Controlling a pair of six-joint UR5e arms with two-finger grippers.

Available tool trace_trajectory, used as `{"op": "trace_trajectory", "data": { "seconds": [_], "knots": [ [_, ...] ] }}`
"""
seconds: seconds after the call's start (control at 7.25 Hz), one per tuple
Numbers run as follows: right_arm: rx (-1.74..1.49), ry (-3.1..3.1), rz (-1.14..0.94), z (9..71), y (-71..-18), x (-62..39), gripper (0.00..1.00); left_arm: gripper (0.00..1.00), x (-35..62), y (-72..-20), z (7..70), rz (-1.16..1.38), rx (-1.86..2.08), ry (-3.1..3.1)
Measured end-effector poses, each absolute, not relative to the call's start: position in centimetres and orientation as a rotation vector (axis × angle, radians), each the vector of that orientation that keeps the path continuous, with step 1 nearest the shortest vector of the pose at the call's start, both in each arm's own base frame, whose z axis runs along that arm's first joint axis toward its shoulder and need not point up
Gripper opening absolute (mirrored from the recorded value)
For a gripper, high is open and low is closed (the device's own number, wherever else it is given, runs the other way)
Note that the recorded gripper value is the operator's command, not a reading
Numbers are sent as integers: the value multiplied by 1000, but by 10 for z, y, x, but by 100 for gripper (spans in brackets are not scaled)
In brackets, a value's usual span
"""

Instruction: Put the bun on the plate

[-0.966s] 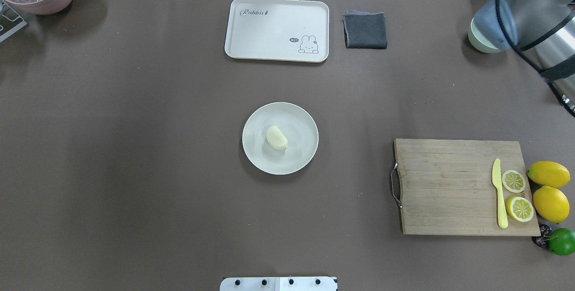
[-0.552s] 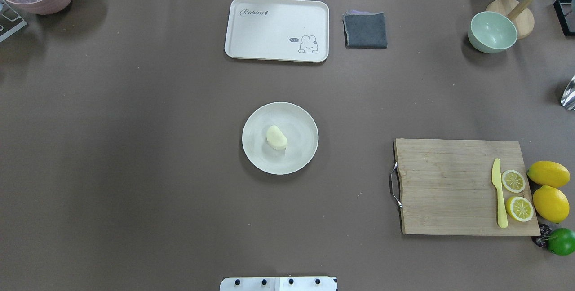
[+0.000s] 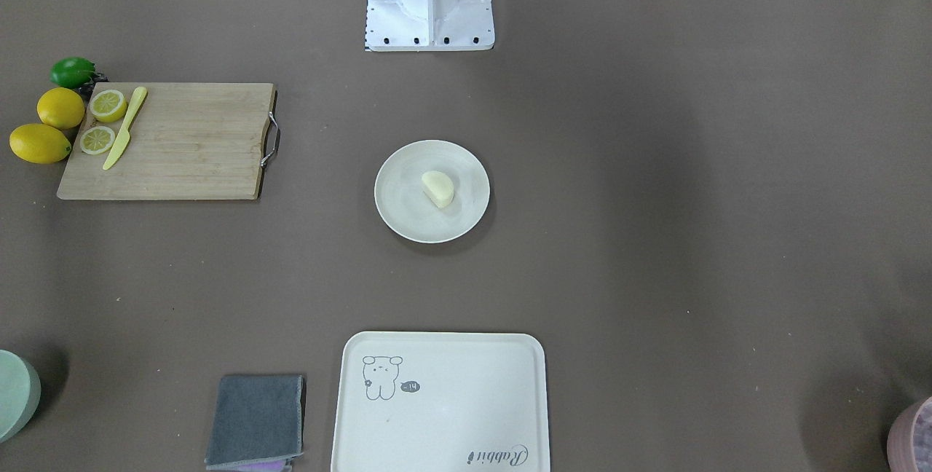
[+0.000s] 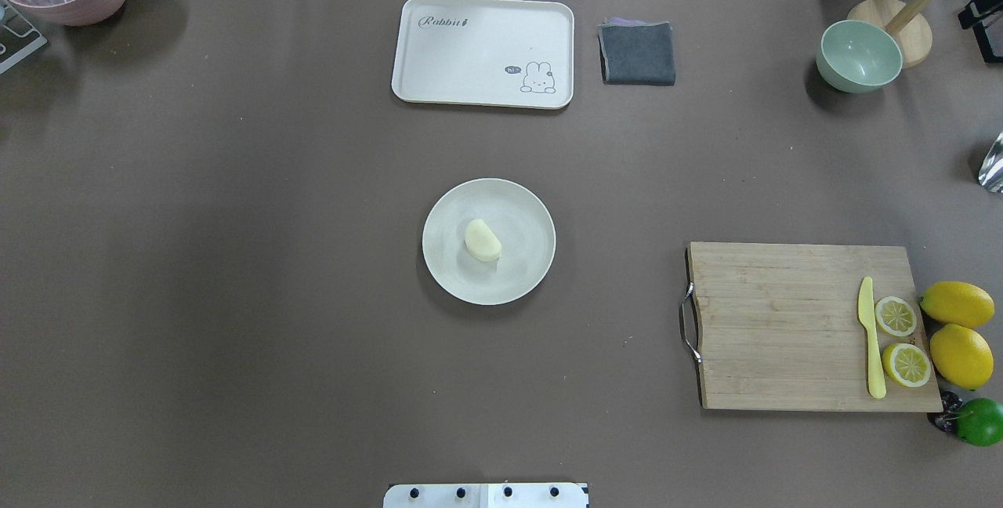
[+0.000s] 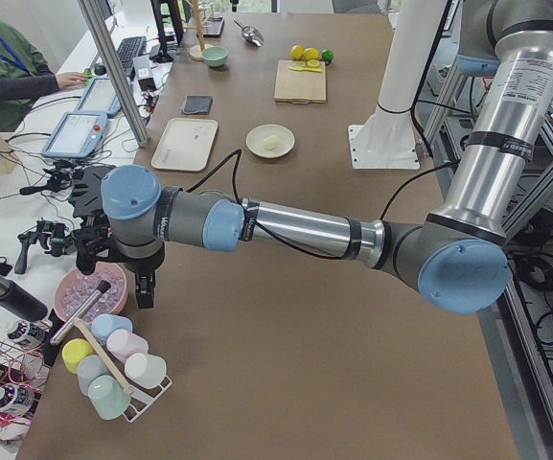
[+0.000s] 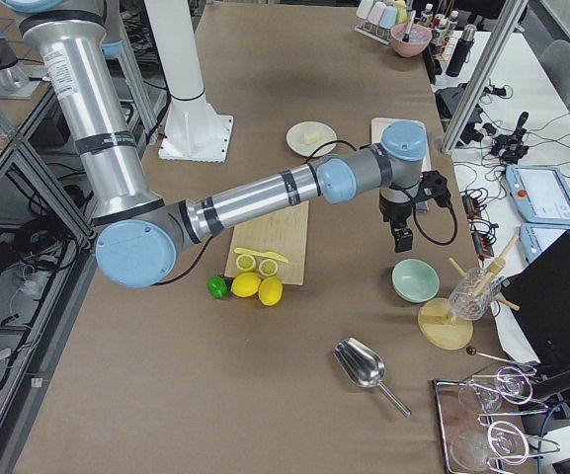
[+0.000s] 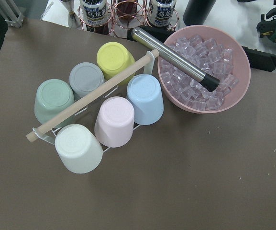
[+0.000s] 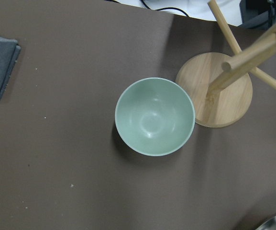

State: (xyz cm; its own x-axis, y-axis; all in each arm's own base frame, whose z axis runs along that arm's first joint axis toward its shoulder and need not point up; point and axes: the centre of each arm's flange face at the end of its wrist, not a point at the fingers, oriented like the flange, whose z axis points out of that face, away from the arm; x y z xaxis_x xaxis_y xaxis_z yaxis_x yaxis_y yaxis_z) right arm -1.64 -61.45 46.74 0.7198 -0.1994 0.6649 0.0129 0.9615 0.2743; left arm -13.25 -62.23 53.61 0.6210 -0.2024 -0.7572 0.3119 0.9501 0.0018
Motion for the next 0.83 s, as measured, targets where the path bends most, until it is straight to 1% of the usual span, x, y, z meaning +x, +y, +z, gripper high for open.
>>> {"op": "trace_trajectory", "data": {
  "seconds": [0.41, 0.83],
  "knots": [
    [232, -745, -122, 509, -593, 8, 100, 98, -72, -635, 528, -310, 127, 880],
    [217, -743, -108, 521, -589, 14, 100, 98, -58, -634, 533, -310, 118, 885]
  ]
}}
